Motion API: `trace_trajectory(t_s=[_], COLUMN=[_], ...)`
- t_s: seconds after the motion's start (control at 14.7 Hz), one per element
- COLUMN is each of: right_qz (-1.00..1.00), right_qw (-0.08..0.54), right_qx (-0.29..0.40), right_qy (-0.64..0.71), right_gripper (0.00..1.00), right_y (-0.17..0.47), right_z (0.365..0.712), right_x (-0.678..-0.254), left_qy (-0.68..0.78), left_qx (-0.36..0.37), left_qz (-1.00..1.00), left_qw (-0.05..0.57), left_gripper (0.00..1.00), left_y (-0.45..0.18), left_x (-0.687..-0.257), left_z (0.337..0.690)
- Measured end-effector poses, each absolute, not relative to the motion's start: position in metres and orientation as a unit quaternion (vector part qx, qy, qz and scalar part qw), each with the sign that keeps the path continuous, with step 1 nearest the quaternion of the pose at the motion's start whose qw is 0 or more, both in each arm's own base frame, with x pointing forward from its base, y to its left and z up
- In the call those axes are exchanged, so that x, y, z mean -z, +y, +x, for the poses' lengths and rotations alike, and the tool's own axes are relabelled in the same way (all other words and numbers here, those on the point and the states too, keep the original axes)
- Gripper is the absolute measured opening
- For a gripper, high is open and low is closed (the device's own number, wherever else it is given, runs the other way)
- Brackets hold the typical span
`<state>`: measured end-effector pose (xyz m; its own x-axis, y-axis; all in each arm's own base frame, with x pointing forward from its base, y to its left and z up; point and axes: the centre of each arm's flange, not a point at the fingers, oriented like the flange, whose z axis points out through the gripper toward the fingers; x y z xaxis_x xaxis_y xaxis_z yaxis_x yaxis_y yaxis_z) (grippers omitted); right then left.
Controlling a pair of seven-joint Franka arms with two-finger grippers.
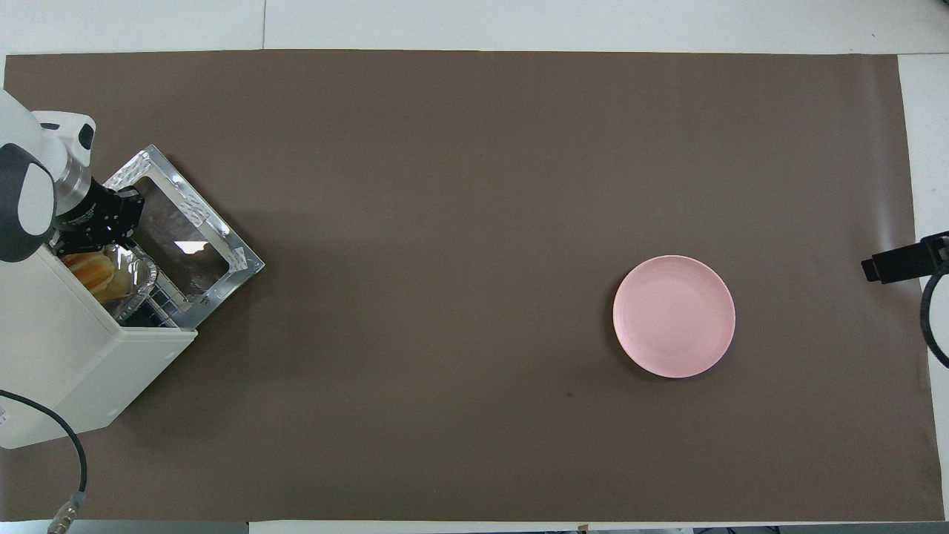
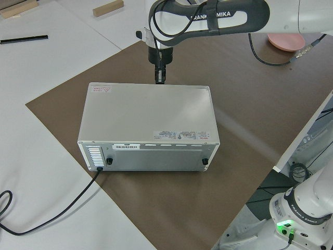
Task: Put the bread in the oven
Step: 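Push the foil tray deeper into the oven with the left gripper, then open the left gripper and draw it back from the oven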
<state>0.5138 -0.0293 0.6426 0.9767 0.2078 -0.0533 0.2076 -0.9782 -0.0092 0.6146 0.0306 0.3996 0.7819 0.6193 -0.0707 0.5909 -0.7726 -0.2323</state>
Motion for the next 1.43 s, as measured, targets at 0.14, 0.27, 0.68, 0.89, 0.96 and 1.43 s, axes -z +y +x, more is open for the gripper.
trace_trajectory(t_s=[0.14,0.27,0.68,0.89,0.96,1.43], right_qz=[-0.994,-0.994,-0.994,-0.994,-0.994,-0.994], right_qw=[0.002,0.002,0.002,0.002,0.002,0.002], right_qx=[-0.027,-0.027,-0.027,-0.027,-0.027,-0.027], right_qy=[-0.104,-0.104,-0.104,-0.104,-0.104,-0.104], right_gripper=[1.0,1.0,1.0,1.0,1.0,1.0], right_y=[-0.029,-0.029,-0.029,-0.029,-0.029,-0.029], right_z=[0.514,0.514,0.514,0.514,0.514,0.514], right_x=[-0.643,-0.643,-0.643,-0.643,-0.643,-0.643], left_qy=[-0.322,-0.321,-0.306,-0.304,-0.302,-0.27], left_qx=[-0.072,-0.072,-0.102,-0.108,-0.108,-0.043], left_qz=[-0.939,-0.939,-0.94,-0.94,-0.941,-0.958], left_qw=[0.1,0.1,0.109,0.111,0.111,0.09], left_gripper=[0.02,0.02,0.02,0.07,0.15,0.9], left_y=[0.031,0.031,0.011,0.011,0.014,0.003], left_x=[-0.399,-0.4,-0.397,-0.399,-0.399,-0.414], left_z=[0.614,0.614,0.605,0.602,0.602,0.62])
